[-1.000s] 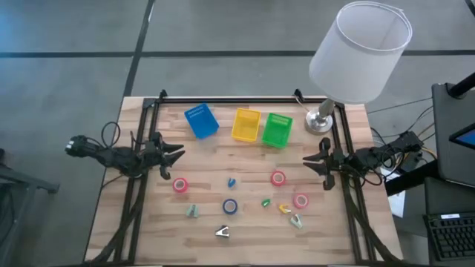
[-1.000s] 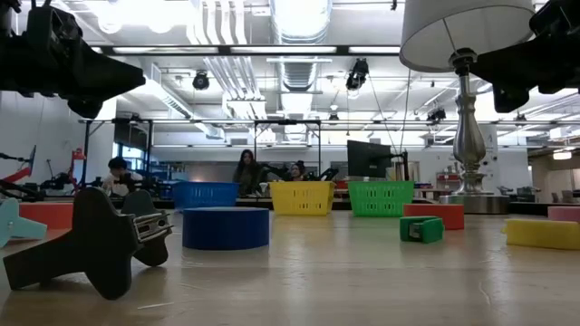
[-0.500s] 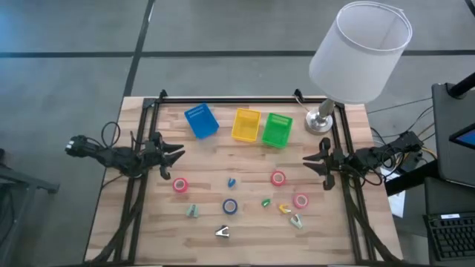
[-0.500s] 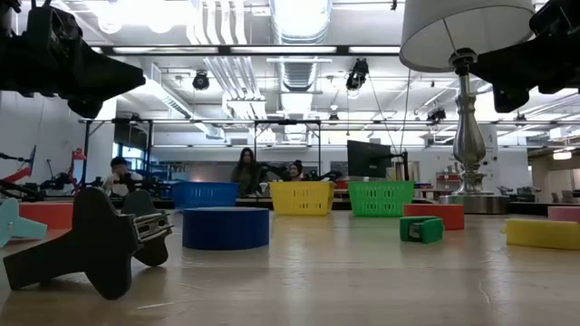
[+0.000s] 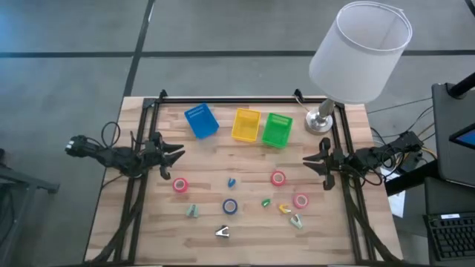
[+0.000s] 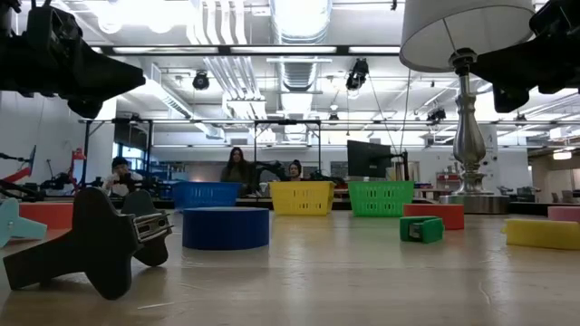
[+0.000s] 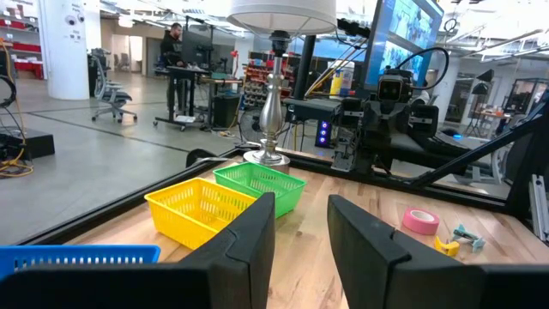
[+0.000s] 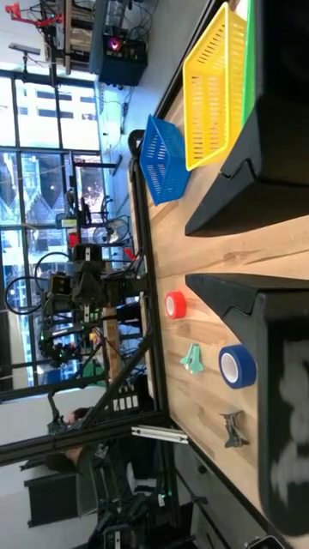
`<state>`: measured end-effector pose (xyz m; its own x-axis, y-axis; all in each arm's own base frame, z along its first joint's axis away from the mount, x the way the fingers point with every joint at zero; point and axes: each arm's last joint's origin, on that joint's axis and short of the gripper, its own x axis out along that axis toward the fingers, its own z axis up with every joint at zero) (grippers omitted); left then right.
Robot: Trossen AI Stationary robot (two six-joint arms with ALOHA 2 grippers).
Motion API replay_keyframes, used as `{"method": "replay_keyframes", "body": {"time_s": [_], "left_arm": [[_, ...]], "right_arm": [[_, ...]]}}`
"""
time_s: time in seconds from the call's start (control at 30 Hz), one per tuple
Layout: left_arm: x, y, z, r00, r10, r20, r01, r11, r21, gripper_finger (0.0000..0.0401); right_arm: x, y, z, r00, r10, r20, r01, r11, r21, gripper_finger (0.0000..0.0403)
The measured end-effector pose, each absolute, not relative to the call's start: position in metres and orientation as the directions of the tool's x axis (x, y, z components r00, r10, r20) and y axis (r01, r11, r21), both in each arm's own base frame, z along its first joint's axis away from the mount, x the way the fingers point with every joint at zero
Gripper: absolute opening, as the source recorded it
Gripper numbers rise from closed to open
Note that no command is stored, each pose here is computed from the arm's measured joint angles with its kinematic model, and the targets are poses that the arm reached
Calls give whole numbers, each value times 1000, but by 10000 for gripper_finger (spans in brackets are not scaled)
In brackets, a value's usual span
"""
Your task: Pick and place Stapler, Stapler remover, tape
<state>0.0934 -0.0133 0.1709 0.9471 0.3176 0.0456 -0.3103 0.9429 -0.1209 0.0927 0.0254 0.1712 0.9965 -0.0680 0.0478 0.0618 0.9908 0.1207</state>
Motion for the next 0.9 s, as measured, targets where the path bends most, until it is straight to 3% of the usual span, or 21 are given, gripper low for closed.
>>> {"method": "replay_keyframes", "body": {"time_s": [0.4,0.9], "left_arm": [[93,-13,171,947,318,45,-310,943,-121,113],[93,-13,171,947,318,45,-310,943,-121,113]], "right_arm": [[93,25,171,997,-68,48,61,991,121,91],[93,25,171,997,-67,48,60,991,121,68]]}}
